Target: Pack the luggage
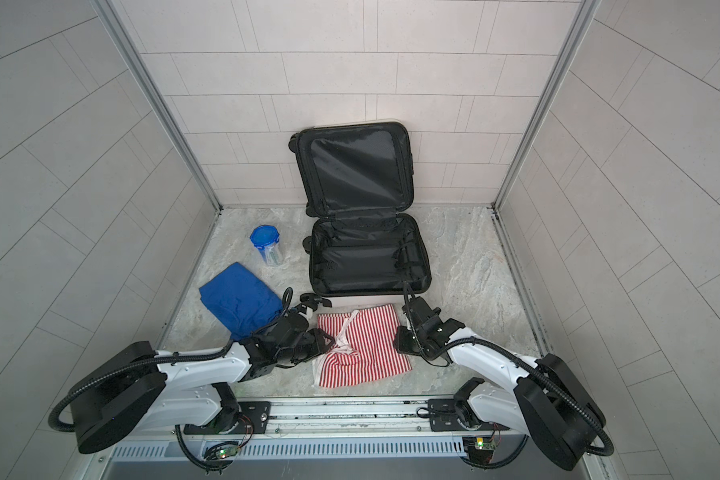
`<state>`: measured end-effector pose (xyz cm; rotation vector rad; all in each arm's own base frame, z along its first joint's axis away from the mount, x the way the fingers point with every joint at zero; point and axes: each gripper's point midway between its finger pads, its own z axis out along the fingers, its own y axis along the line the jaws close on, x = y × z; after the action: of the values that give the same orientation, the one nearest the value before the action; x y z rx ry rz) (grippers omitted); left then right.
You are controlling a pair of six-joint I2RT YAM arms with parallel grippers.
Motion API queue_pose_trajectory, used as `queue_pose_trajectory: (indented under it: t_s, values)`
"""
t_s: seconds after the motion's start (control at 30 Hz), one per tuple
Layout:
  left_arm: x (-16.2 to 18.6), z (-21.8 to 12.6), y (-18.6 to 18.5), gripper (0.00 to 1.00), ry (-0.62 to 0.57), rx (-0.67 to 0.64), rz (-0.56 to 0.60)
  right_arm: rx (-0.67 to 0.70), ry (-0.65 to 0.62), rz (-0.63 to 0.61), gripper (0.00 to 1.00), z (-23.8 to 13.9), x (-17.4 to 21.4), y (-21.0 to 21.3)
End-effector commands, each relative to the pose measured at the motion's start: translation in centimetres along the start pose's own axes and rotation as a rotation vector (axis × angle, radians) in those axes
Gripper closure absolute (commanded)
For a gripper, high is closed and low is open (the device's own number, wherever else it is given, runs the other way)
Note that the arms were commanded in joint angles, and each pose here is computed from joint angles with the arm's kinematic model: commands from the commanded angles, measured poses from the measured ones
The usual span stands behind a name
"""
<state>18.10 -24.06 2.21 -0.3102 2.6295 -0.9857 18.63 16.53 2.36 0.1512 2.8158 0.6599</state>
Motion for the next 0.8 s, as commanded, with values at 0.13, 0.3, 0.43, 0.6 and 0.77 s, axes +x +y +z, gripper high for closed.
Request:
queue_pose_trajectory:
  t_s: [0.13,0.3,0.43,0.6,0.77]
  values:
    - [1.8,0.4,2.4,0.76,0.072,-0.082,-0.021,-0.002,0.001,-0.002,0.95,-0.2,0.2,1.0]
    - [1.3,0.2,1.0,1.0,0.063,-0.056,-0.012,-0.01,-0.005,-0.014,1.0,-0.5,0.2,2.0]
    - [1.1,-0.5,1.0,1.0,0.059,-0.099,-0.001,-0.018,-0.015,-0.021,1.0,-1.1,0.0,2.7]
    - [0.6,-1.8,-0.1,1.0,0.052,-0.1,0.026,-0.047,-0.035,-0.026,1.0,-2.5,-0.4,3.9]
    - [0.1,-3.3,-1.5,1.0,0.037,-0.092,0.048,-0.081,-0.044,-0.04,1.0,-4.2,-0.9,5.4]
